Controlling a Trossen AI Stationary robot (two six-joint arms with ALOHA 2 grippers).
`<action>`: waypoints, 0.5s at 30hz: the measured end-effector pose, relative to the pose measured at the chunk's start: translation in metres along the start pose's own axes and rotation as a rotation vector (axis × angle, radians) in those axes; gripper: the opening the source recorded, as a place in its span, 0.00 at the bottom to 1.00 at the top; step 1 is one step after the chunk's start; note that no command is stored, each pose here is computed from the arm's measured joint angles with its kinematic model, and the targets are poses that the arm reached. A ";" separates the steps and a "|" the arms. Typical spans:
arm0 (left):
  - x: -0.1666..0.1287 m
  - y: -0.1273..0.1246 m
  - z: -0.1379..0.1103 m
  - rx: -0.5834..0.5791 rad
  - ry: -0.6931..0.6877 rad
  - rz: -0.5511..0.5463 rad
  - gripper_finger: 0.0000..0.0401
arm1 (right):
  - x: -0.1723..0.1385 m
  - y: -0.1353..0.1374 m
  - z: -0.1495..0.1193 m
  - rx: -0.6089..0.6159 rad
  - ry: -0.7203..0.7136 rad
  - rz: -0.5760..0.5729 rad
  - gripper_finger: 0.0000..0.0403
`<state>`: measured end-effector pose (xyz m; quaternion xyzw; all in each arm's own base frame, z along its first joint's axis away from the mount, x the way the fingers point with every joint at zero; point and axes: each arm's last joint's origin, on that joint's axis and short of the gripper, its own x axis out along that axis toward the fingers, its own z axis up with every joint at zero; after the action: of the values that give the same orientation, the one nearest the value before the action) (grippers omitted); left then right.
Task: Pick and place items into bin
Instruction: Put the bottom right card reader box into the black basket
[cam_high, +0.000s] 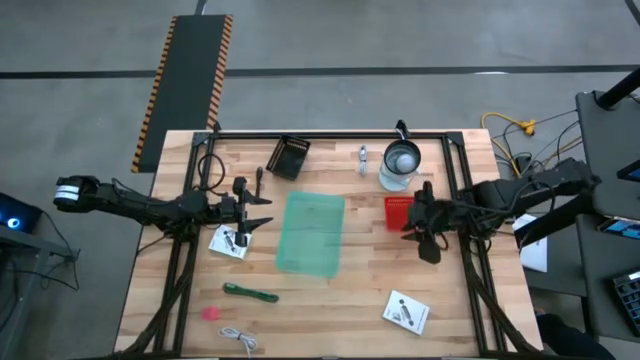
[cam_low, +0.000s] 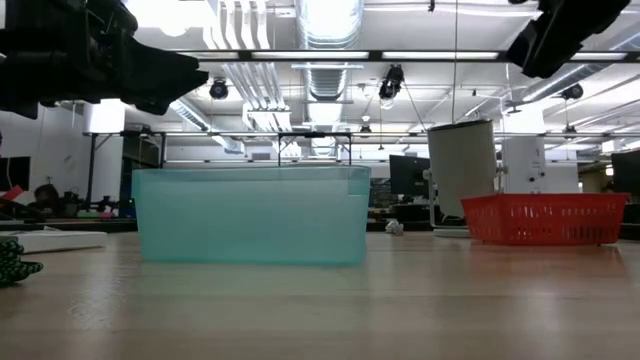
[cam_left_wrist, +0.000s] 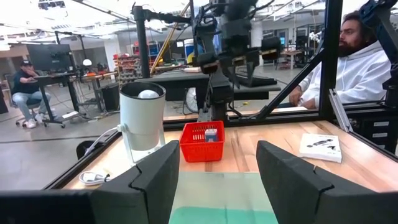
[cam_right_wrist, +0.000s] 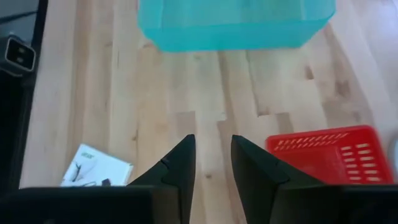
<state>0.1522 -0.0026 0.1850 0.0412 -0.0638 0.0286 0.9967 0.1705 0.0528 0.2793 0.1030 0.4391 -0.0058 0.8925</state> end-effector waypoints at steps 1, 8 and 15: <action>0.000 0.000 0.000 0.000 0.000 0.000 0.50 | 0.001 0.004 -0.002 -0.001 0.002 0.000 0.22; 0.000 0.000 0.000 0.000 -0.002 0.000 0.50 | 0.008 0.028 -0.012 -0.024 0.012 -0.034 0.19; 0.000 0.000 0.001 0.000 -0.002 -0.001 0.50 | 0.019 0.047 -0.022 0.037 0.064 -0.027 0.17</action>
<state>0.1523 -0.0027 0.1856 0.0411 -0.0647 0.0283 0.9967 0.1693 0.1042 0.2600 0.1138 0.4688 -0.0229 0.8757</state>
